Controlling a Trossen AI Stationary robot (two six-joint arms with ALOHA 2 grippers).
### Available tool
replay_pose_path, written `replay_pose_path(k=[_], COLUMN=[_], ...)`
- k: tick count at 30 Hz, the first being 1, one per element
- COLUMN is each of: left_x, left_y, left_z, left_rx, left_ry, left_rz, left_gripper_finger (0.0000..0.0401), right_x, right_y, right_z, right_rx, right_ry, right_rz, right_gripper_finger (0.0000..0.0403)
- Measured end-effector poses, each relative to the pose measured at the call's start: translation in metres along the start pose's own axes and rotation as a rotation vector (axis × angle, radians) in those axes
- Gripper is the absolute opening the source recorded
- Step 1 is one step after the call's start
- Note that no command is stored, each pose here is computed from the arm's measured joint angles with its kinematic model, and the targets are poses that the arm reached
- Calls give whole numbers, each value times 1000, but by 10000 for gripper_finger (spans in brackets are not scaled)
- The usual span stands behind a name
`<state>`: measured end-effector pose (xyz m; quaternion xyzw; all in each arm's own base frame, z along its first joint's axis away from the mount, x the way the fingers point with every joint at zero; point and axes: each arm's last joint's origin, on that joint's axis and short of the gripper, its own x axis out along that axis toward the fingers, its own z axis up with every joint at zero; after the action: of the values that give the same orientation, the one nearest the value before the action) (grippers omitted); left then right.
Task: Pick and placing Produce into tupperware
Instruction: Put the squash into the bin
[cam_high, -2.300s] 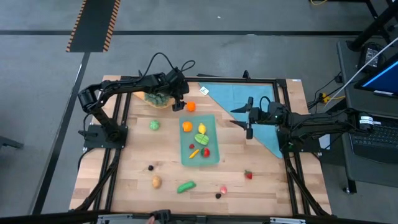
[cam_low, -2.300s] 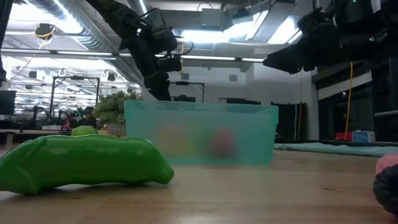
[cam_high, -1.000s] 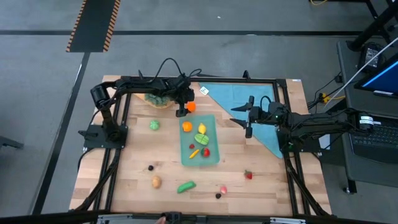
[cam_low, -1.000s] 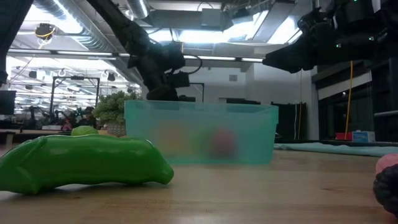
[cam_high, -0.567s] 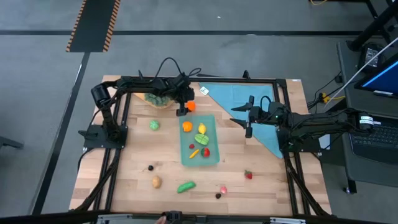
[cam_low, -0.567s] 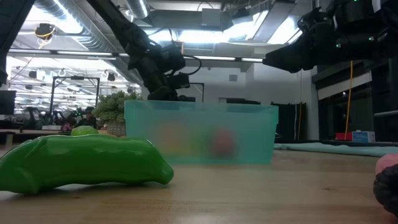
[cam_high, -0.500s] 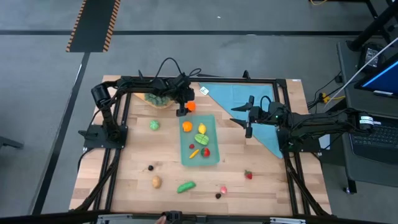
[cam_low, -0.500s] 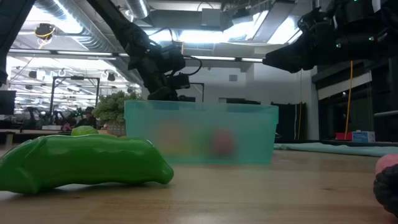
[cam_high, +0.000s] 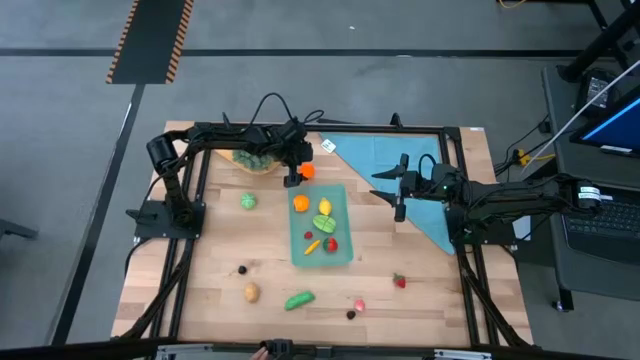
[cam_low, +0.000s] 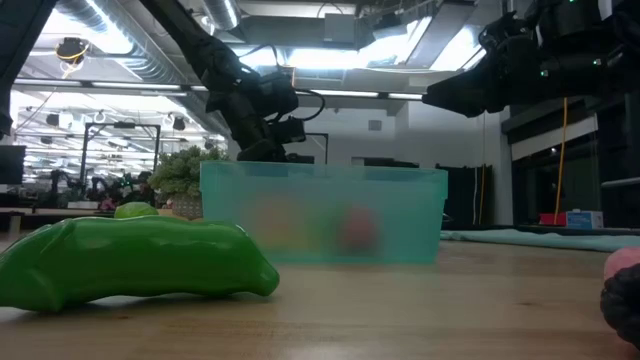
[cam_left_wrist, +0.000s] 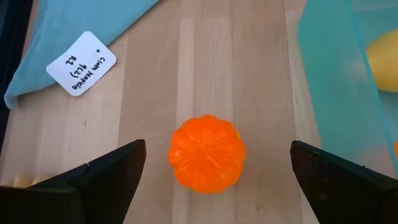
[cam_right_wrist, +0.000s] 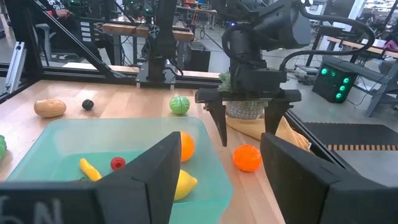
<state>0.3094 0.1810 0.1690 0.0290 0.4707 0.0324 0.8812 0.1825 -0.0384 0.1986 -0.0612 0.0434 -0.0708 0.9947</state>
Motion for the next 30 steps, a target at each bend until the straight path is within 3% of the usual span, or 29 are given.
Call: replay_pose_path(k=[9,30], left_x=[0,15], left_y=[3,4], left_z=[-2,-11], left_rx=[-36,-47], left_ry=[39,71], left_rz=[68,19], left_gripper_finger=[391,391], right_x=[0,0], right_y=[0,0], right_z=[0,0], right_rx=[1,1], right_ry=[0,0], right_rz=[-1,-1], right_gripper_finger=[221,221])
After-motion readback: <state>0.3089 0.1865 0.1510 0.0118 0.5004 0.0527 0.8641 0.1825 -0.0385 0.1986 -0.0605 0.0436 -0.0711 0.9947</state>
